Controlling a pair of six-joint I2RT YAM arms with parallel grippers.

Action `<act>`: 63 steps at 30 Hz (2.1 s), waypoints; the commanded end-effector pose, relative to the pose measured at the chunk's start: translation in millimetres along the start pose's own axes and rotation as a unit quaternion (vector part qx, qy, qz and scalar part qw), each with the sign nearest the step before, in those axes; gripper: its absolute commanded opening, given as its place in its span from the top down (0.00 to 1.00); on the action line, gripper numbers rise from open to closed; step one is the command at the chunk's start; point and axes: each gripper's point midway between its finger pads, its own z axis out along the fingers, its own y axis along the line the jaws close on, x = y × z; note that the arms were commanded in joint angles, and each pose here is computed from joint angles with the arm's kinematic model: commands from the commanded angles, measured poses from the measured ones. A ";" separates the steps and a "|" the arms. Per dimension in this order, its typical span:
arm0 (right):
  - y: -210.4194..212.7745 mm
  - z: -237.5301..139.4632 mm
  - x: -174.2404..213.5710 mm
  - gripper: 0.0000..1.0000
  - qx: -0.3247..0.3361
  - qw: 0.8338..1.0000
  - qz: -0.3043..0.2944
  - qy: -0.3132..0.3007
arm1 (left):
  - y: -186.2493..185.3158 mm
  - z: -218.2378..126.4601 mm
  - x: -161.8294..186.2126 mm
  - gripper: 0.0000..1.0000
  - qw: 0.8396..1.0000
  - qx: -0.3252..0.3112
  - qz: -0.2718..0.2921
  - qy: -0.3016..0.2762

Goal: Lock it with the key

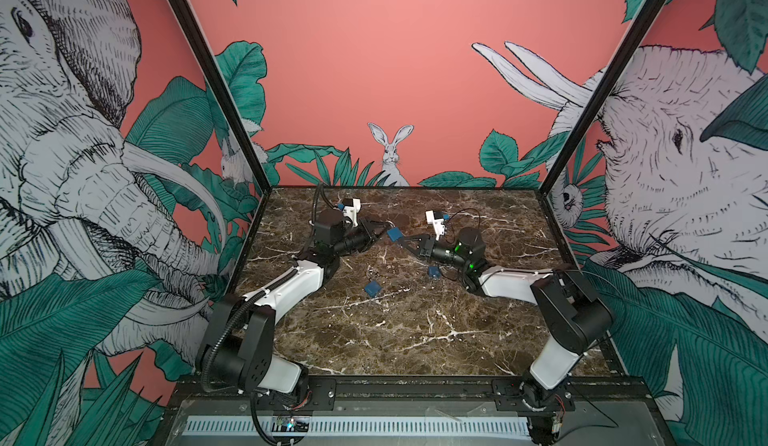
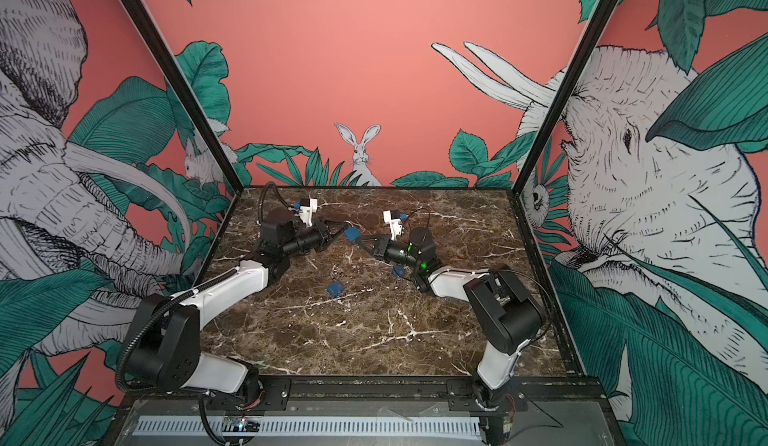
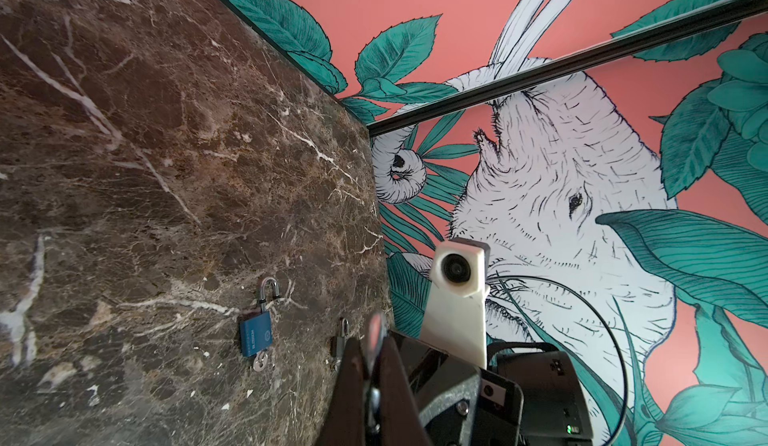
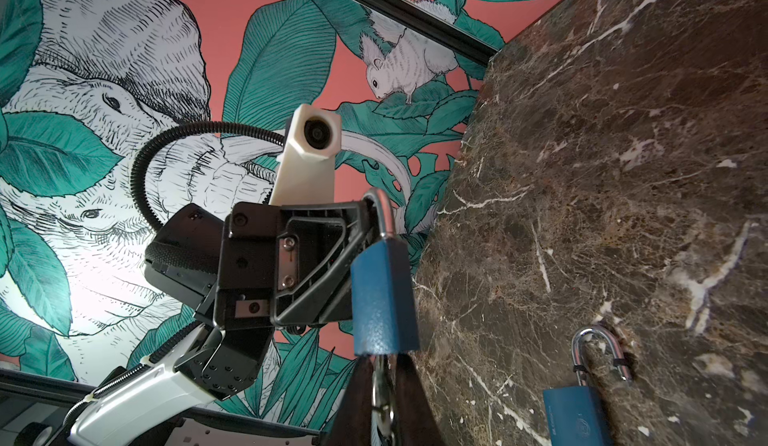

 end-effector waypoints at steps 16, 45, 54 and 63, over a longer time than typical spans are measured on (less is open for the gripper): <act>20.1 2.8 4.7 0.97 -0.032 0.999 -0.024 0.004 | -13.4 -2.9 -7.6 1.00 0.999 0.029 0.006 -0.030; 9.2 -9.1 13.5 1.00 -0.006 1.000 -0.020 0.000 | -16.1 -24.0 -40.7 1.00 0.986 0.047 0.001 -0.158; 13.6 -8.4 27.7 1.00 -0.037 0.999 -0.008 0.037 | -22.6 -19.7 -47.2 1.00 0.987 0.053 0.011 -0.154; 10.9 -20.6 28.2 1.00 -0.027 0.999 -0.007 0.033 | -20.5 -20.6 -46.9 1.00 0.991 0.040 0.030 -0.122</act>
